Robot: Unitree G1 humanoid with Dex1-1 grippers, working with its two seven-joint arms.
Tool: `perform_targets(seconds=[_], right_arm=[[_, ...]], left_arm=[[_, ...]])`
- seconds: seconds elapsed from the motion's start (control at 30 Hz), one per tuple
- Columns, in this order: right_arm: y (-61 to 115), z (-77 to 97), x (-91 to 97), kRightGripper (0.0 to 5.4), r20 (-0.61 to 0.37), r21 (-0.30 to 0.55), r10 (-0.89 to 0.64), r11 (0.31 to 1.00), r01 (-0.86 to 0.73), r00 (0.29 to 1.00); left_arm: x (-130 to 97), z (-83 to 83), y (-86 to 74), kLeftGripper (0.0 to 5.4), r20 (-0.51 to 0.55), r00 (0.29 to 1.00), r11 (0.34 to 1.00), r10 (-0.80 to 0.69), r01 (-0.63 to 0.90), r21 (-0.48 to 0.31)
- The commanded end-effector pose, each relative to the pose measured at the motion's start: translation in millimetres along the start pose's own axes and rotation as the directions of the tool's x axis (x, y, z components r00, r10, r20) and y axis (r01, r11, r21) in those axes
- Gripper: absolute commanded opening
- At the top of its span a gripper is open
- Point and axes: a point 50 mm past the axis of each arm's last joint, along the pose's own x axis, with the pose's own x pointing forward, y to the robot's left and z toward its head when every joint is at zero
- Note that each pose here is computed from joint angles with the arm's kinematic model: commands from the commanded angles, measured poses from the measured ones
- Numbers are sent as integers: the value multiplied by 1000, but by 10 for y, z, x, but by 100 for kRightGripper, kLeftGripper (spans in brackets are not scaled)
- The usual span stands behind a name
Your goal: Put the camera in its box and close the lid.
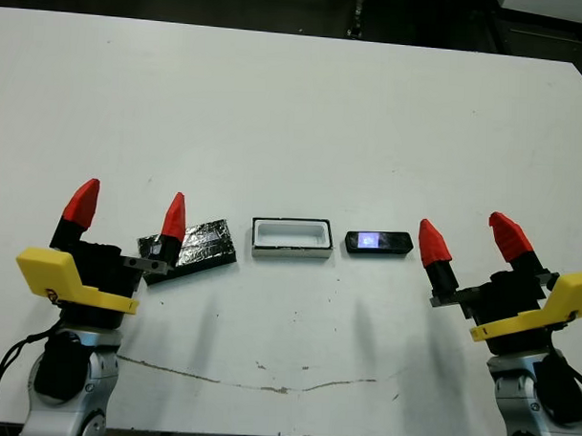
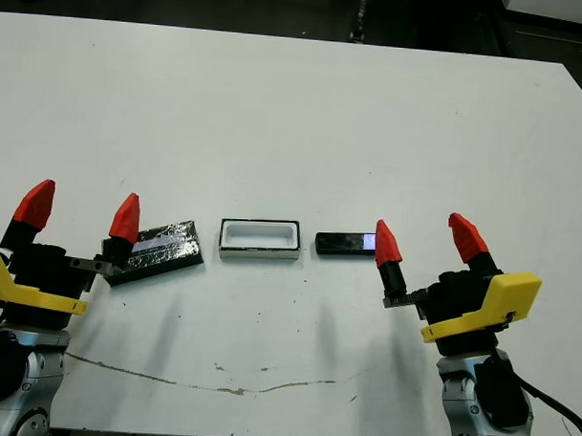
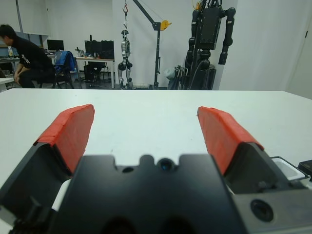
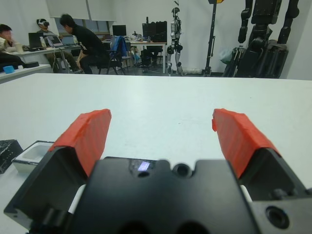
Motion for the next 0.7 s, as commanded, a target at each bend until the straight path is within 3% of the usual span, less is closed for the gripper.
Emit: perform_targets(seconds=[0.03, 0.37, 0.53, 0.7], right_arm=[[-12, -17, -28, 540, -19, -3, -2, 1000, 2, 1000], [-67, 8, -14, 540, -39, -45, 45, 998, -47, 998], [-317, 271, 204, 540, -37, -223, 186, 956, -190, 982], [-535, 595, 583, 540, -126, -337, 394, 846, -413, 910]], left_arm=[[-29, -33, 8, 538, -23, 1000, 1000, -1, 1, 10], [-22, -50, -4, 538, -21, 1000, 1000, -6, 6, -3], [-23, -53, -7, 538, -24, 1000, 1000, -4, 4, -3], [-20, -62, 2, 538, -26, 1000, 1000, -4, 4, -9]])
